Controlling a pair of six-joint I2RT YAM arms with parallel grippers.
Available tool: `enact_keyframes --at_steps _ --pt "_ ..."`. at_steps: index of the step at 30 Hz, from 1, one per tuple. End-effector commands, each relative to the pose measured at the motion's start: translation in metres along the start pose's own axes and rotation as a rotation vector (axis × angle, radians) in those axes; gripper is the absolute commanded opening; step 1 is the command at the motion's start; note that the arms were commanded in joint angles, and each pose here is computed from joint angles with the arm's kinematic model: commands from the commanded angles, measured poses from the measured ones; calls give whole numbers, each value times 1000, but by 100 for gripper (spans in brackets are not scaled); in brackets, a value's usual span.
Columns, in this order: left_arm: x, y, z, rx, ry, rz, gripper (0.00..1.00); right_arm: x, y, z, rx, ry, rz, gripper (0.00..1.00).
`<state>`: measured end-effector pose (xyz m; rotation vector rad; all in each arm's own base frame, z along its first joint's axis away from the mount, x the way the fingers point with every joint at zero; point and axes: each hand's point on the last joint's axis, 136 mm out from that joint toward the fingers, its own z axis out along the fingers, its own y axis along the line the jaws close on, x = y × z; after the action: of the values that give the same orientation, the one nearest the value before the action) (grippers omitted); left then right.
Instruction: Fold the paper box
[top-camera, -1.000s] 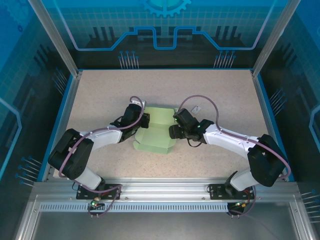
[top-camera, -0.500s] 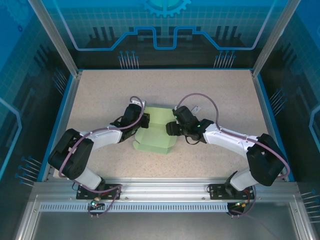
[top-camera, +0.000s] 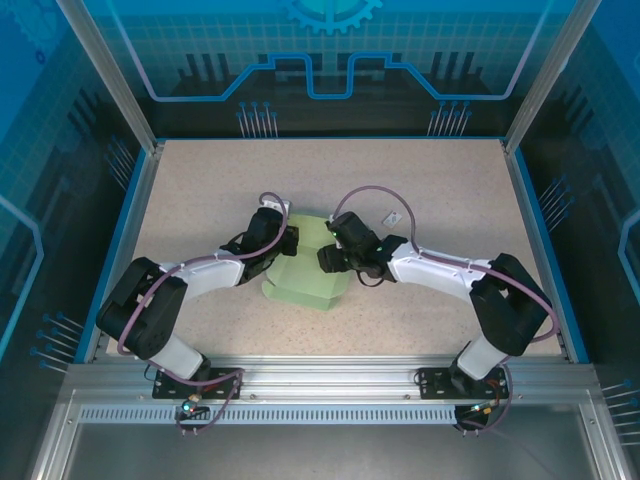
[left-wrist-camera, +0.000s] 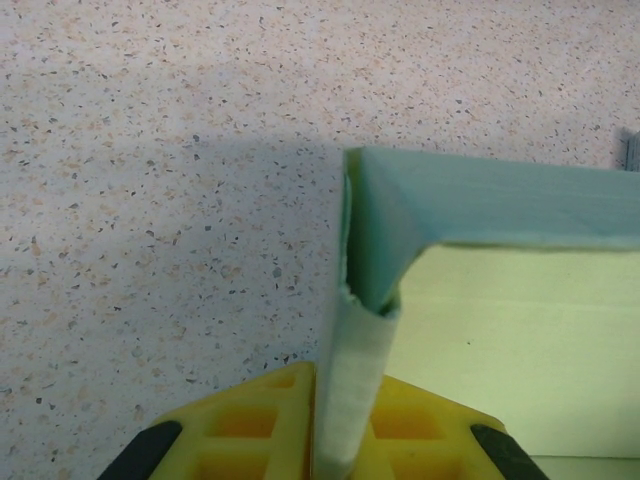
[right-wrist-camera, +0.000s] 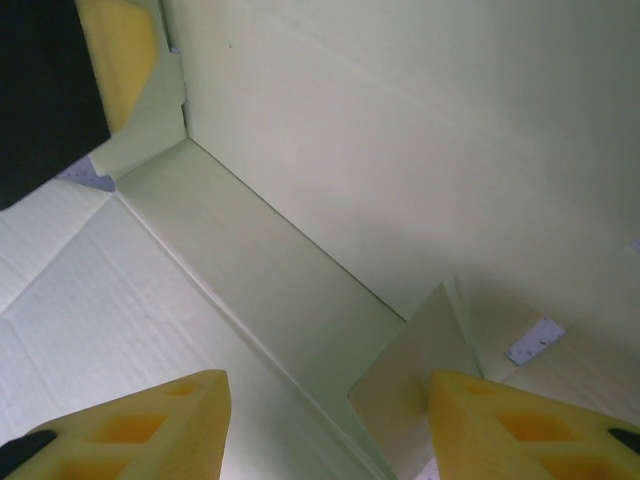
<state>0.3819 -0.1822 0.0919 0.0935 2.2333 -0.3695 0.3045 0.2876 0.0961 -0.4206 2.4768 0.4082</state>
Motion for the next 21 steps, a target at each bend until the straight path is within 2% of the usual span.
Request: enact_keyframes --at_steps 1,9,21 --pt "-9 -11 -6 33 -20 -14 13 -12 13 -5 -27 -27 -51 55" --pt "-8 -8 -6 22 -18 -12 14 -17 0 -44 18 -42 -161 55" --pt "-11 -9 -9 19 -12 -18 14 -29 -29 -123 30 -95 -290 56"
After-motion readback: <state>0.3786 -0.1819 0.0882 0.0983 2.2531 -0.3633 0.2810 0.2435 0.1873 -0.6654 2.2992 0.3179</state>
